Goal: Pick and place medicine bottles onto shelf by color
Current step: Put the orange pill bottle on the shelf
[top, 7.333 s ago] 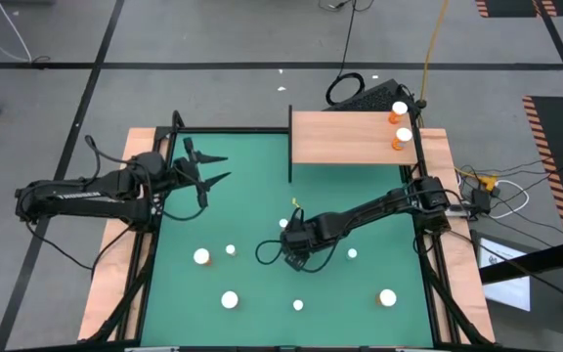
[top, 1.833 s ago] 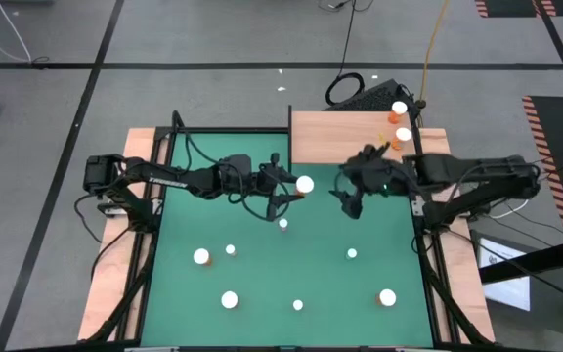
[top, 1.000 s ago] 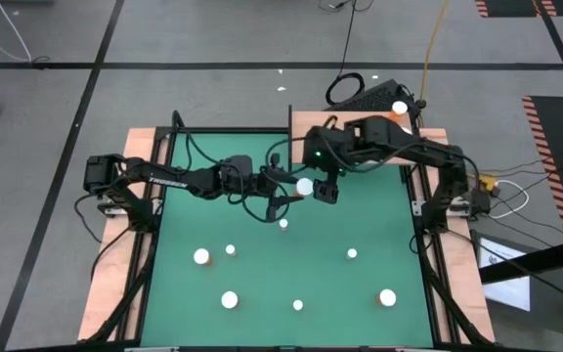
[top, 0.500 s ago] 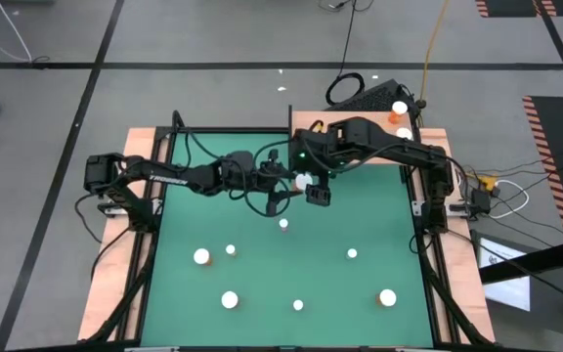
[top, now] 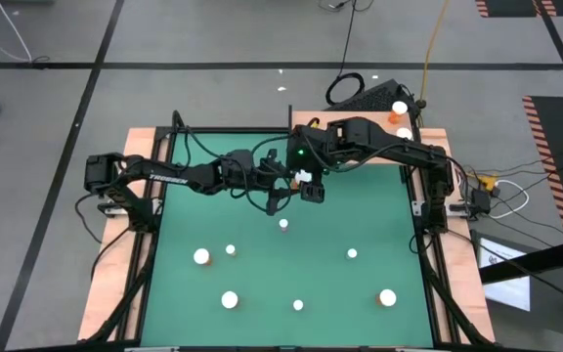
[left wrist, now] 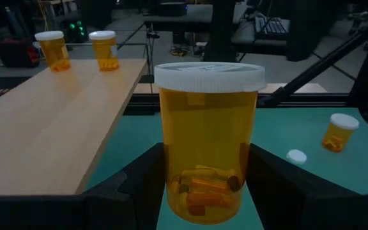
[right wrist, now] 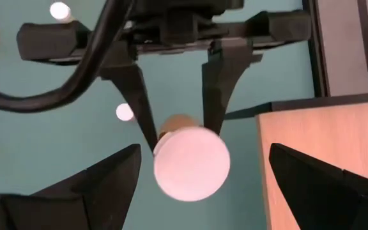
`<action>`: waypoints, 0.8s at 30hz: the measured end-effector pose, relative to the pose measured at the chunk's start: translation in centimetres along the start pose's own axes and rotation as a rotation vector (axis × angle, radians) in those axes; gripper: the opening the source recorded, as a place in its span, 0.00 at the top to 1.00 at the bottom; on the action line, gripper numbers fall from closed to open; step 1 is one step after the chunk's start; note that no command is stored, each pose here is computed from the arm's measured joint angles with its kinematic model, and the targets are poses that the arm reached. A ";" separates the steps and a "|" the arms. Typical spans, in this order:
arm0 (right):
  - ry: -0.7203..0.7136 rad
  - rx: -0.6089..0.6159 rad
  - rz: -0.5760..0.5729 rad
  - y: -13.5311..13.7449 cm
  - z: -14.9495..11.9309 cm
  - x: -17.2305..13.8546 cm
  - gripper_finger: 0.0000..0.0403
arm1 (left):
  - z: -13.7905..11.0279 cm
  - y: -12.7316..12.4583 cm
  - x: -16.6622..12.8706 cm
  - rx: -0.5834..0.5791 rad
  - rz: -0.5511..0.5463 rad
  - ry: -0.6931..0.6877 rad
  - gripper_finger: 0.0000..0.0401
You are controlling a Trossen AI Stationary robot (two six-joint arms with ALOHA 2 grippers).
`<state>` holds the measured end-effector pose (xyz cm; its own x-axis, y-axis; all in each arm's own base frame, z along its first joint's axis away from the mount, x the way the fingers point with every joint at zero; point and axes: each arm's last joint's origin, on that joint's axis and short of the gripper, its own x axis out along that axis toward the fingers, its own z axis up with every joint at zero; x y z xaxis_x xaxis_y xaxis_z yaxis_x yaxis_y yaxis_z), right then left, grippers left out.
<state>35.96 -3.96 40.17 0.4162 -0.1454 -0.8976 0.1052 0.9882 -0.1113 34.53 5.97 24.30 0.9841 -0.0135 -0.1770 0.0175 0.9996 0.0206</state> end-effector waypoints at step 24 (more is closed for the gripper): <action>0.063 -0.165 0.064 0.4 -0.5 3.1 0.16 | 0.1 -0.7 0.1 0.018 -0.096 -0.007 0.50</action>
<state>36.85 -4.01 37.15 0.3592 -0.0843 -0.9295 -0.0716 0.9905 -0.1175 34.60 5.26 24.32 0.9791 -0.1092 -0.1717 0.1145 0.9932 0.0217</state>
